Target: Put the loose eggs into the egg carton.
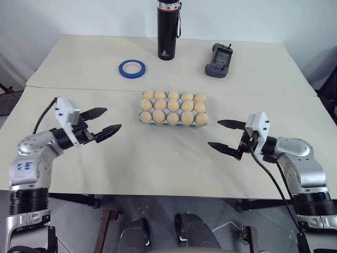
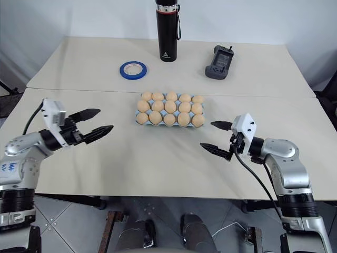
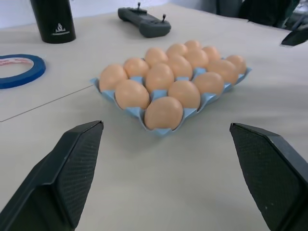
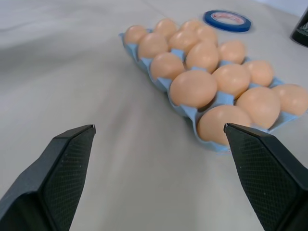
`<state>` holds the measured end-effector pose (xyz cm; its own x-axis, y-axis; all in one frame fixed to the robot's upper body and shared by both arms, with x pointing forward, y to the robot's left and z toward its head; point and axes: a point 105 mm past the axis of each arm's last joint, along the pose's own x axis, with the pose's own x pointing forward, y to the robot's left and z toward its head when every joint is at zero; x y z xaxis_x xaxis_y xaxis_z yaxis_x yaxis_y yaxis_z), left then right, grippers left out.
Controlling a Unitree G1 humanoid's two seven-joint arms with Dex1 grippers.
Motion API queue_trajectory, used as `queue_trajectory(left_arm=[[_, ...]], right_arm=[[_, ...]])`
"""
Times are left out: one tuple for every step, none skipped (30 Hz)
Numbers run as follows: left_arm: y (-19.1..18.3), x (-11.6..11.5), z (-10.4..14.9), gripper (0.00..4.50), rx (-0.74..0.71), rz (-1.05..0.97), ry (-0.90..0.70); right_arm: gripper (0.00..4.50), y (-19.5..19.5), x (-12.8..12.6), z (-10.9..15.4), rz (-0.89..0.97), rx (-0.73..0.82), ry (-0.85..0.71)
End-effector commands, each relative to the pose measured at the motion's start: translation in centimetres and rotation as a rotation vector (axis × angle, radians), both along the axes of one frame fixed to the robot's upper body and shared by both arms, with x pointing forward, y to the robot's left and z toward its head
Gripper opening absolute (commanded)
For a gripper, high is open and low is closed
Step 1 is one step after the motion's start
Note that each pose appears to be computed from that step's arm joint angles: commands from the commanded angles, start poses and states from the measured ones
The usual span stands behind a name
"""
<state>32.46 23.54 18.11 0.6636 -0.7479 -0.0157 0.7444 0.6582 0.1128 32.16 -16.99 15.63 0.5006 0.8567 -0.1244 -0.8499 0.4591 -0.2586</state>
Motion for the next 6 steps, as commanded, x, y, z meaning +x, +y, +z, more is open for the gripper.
queue_trajectory(left_arm=[[1.06, -0.62, -0.13, 4.48, 0.049, -0.023, -0.013], [1.20, -0.65, -0.36, 4.48, 0.059, -0.030, -0.009], [1.29, -0.65, -0.53, 4.48, 0.063, -0.035, -0.006], [1.27, -0.61, -0.67, 4.48, 0.068, -0.043, -0.004], [1.18, -0.62, -0.76, 4.48, 0.072, -0.055, -0.006], [1.02, -0.71, -0.81, 4.48, 0.069, -0.076, -0.006]], right_arm=[[4.50, -0.32, 0.30, 0.82, 0.033, -0.032, -0.036], [4.50, -0.35, 0.40, 0.78, 0.038, -0.037, -0.035], [4.50, -0.35, 0.52, 0.72, 0.040, -0.042, -0.034], [4.50, -0.27, 0.62, 0.67, 0.043, -0.044, -0.034], [4.50, -0.19, 0.67, 0.66, 0.045, -0.043, -0.035], [4.50, -0.08, 0.69, 0.67, 0.047, -0.041, -0.036]])
